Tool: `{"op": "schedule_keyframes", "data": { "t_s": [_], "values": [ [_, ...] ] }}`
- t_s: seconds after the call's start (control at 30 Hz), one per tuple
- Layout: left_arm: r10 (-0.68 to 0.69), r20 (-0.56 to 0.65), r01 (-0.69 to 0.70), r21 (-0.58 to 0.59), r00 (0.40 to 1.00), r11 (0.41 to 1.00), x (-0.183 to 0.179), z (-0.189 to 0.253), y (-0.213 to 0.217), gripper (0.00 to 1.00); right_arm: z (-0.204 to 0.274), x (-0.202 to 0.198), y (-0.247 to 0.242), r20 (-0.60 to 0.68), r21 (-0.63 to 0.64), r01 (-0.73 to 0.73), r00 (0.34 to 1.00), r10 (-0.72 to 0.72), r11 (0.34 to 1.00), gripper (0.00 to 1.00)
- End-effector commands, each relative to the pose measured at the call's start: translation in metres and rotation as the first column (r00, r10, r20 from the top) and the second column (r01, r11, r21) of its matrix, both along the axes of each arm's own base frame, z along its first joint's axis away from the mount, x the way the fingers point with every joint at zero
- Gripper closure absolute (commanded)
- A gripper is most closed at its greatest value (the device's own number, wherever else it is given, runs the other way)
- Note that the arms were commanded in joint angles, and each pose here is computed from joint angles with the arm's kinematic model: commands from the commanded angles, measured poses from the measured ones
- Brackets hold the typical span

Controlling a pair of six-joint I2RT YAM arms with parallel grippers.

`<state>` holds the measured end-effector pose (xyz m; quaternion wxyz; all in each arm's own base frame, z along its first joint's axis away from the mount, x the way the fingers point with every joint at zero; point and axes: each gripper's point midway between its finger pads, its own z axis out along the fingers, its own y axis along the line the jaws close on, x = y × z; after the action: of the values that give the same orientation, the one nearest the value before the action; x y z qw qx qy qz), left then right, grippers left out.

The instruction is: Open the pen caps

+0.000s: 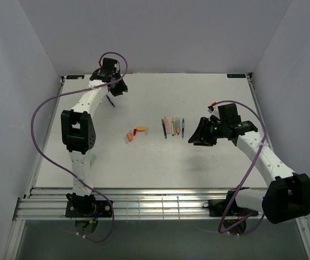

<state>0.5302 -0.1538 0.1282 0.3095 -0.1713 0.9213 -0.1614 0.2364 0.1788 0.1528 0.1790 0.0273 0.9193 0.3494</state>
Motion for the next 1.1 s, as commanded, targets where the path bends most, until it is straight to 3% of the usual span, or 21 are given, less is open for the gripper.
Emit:
{"op": "schedule_keyframes", "data": {
  "t_s": [0.0, 0.43, 1.07],
  "values": [
    [0.124, -0.007, -0.120, 0.184, 0.992, 0.975, 0.007, 0.004, 0.049, 0.58, 0.003, -0.006, -0.001, 0.012, 0.009, -0.013, 1.000, 0.013, 1.000, 0.57],
    [0.176, -0.033, -0.159, 0.289, 0.984, 0.944, 0.030, -0.034, 0.098, 0.54, -0.010, -0.012, -0.007, -0.027, -0.026, -0.010, 1.000, 0.009, 1.000, 0.57],
    [0.180, -0.044, -0.162, 0.265, 0.983, 0.950, 0.054, -0.067, 0.114, 0.51, -0.021, -0.002, -0.005, -0.079, -0.049, -0.012, 0.997, 0.008, 0.999, 0.57]
  ]
}}
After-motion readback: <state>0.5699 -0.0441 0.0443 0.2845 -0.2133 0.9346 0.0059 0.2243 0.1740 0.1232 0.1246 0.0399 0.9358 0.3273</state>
